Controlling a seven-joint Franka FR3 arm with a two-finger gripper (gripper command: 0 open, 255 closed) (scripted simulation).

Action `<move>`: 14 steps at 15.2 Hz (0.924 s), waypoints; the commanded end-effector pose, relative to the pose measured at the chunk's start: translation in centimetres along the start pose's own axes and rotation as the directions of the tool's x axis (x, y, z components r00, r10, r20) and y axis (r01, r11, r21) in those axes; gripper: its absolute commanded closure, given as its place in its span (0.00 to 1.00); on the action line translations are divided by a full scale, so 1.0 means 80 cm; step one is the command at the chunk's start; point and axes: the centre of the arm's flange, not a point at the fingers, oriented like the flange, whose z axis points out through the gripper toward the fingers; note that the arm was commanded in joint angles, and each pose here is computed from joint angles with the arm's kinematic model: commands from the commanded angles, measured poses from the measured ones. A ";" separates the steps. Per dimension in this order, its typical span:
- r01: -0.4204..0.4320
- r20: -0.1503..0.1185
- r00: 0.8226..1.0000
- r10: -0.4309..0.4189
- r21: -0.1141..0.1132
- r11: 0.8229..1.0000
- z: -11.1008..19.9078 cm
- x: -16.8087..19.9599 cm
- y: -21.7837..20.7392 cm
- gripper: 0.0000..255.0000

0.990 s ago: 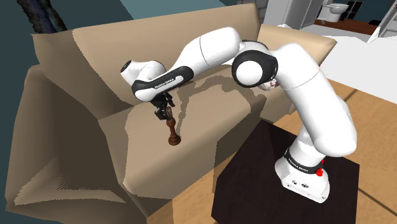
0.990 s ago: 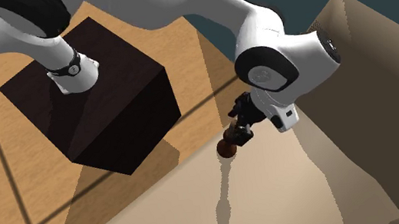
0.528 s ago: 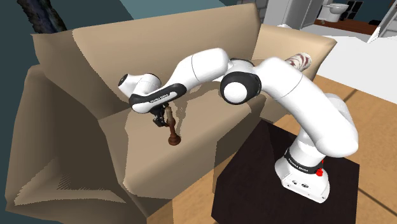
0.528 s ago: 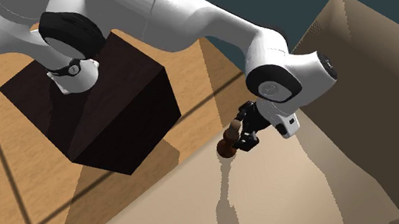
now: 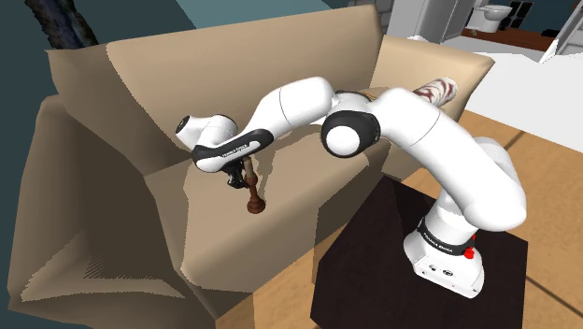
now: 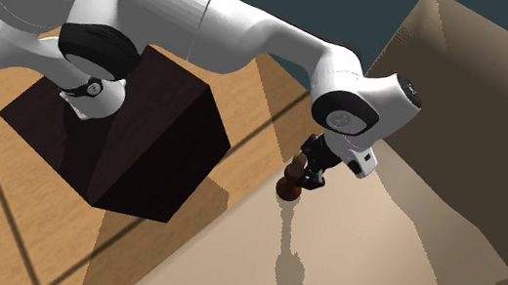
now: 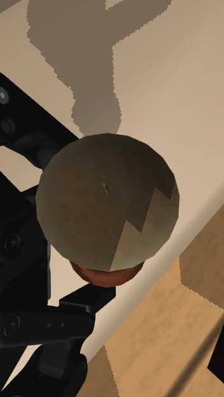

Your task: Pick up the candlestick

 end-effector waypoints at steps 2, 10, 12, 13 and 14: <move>0.000 0.001 1.000 0.000 0.000 1.000 0.001 0.000 0.000 1.00; 0.000 0.001 1.000 0.000 0.000 1.000 -0.016 -0.008 0.004 1.00; 0.000 0.001 1.000 0.000 0.000 1.000 -0.028 -0.014 0.007 1.00; 0.000 0.001 1.000 0.000 0.000 1.000 -0.034 -0.017 0.009 1.00; 0.000 0.001 1.000 0.000 0.000 1.000 -0.039 -0.020 0.011 1.00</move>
